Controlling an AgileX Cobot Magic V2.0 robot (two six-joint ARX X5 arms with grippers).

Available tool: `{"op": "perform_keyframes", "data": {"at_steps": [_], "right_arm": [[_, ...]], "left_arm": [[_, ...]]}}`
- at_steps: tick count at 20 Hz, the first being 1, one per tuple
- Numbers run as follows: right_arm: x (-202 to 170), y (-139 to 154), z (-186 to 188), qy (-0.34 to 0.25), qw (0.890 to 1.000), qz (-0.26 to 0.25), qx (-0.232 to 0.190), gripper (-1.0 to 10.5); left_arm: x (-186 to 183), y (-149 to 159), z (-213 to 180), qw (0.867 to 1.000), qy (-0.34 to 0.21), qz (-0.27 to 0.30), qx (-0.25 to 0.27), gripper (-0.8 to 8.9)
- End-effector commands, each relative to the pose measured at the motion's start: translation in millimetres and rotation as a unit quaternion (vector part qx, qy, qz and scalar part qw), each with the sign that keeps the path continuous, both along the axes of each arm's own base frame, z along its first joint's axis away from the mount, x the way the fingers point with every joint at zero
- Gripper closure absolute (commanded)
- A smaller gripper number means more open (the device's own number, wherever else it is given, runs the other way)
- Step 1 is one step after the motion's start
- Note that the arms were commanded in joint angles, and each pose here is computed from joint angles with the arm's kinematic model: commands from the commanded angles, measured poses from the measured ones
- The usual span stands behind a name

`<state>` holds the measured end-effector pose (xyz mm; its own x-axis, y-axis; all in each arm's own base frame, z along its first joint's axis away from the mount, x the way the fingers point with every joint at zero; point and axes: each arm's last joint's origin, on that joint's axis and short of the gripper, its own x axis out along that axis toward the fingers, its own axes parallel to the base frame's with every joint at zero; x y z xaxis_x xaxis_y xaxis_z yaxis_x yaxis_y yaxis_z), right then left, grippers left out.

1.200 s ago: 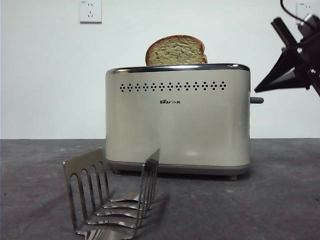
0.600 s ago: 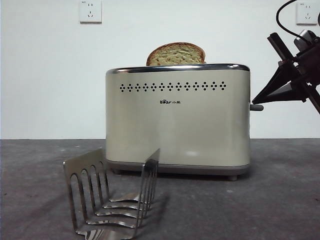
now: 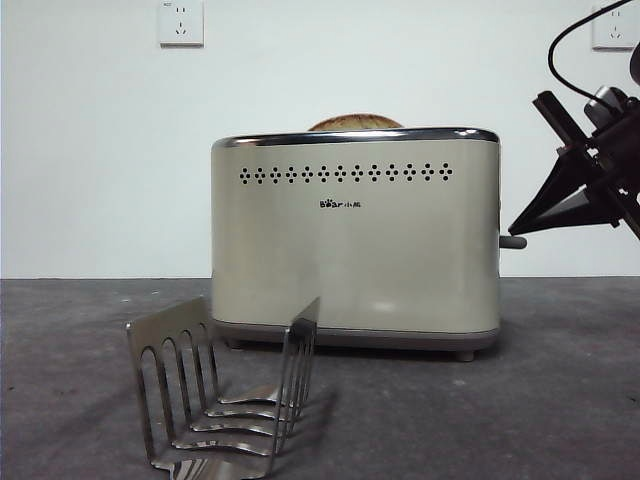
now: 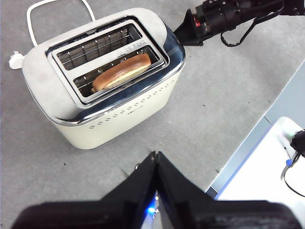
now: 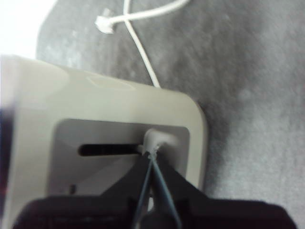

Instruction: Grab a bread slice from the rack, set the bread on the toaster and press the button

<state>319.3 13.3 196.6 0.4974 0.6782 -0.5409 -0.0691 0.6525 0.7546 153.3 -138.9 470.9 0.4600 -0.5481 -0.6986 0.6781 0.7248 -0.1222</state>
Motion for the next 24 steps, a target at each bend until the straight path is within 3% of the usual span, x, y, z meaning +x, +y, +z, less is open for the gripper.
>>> {"op": "perform_keyframes", "data": {"at_steps": [1,24], "right_arm": [[-0.3,-0.4,-16.2,0.029,1.000,-0.001,-0.011,9.5],[-1.4,-1.3,-52.7,0.107,0.993,0.009,-0.047,9.5]], "left_arm": [[-0.5,0.3,-0.5,1.000,0.004,0.003,-0.004,8.22],[-0.3,0.3,-0.6,1.000,0.003,0.005,-0.003,8.22]]}}
